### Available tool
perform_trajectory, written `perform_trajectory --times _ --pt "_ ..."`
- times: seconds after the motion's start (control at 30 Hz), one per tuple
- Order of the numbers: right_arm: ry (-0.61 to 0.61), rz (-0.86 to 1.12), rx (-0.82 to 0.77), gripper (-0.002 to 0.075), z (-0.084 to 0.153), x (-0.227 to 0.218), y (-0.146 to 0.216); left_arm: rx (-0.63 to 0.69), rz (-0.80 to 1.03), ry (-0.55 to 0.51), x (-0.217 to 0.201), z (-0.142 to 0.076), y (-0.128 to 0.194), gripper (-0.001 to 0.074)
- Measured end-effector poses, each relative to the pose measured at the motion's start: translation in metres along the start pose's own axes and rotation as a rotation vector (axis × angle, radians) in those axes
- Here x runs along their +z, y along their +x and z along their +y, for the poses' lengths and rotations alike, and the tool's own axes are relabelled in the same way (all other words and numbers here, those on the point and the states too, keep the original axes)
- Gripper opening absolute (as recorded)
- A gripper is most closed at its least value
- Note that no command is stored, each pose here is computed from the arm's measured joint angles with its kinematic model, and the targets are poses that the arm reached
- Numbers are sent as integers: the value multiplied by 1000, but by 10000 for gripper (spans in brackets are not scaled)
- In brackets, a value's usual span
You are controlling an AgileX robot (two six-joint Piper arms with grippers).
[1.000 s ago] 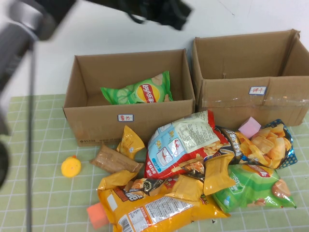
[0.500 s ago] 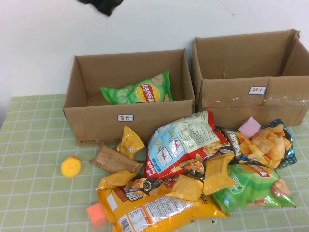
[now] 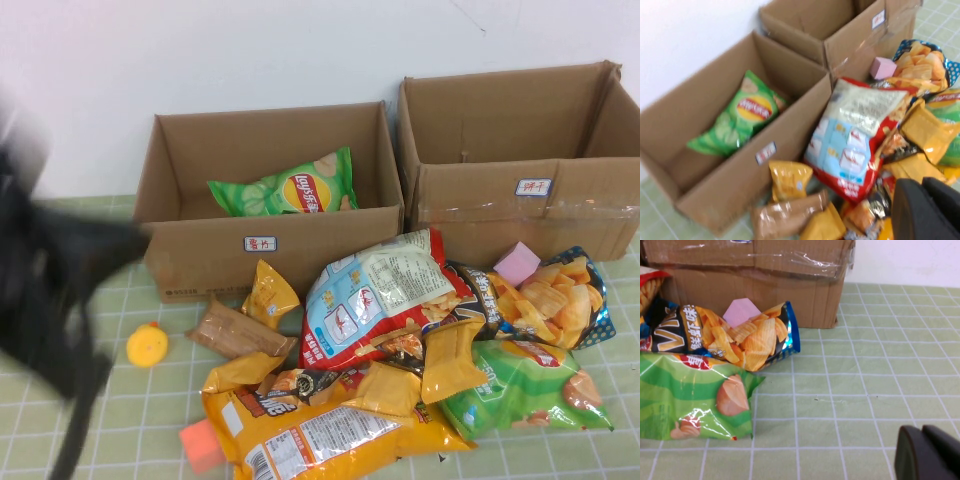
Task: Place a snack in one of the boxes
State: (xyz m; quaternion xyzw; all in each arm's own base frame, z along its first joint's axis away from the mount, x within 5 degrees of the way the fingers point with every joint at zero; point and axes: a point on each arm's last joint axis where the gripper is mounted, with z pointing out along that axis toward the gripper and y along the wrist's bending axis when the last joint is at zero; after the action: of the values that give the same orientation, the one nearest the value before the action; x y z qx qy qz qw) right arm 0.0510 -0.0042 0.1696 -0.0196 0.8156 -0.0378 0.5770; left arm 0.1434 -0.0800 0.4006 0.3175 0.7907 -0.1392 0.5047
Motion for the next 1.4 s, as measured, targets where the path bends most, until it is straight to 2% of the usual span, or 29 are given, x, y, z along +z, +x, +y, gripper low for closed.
perform_trajectory --times 0.17,0.43,0.63,0.9,1.17,1.4 --pt "0 0 0 -2 0 0 0 -37 -61 -57 -18 -10 41 0" --pt "0 0 0 -2 0 0 0 98 -83 -200 -39 -14 80 0" --pt "0 0 0 -2 0 0 0 48 -111 -314 -41 -10 103 0" --pt "0 0 0 -2 0 0 0 21 -226 -473 -39 -13 158 0" --pt "0 0 0 -2 0 0 0 -80 -243 -644 -26 -17 218 0" --pt "0 0 0 -2 0 0 0 -285 -172 -627 -6 -20 252 0"
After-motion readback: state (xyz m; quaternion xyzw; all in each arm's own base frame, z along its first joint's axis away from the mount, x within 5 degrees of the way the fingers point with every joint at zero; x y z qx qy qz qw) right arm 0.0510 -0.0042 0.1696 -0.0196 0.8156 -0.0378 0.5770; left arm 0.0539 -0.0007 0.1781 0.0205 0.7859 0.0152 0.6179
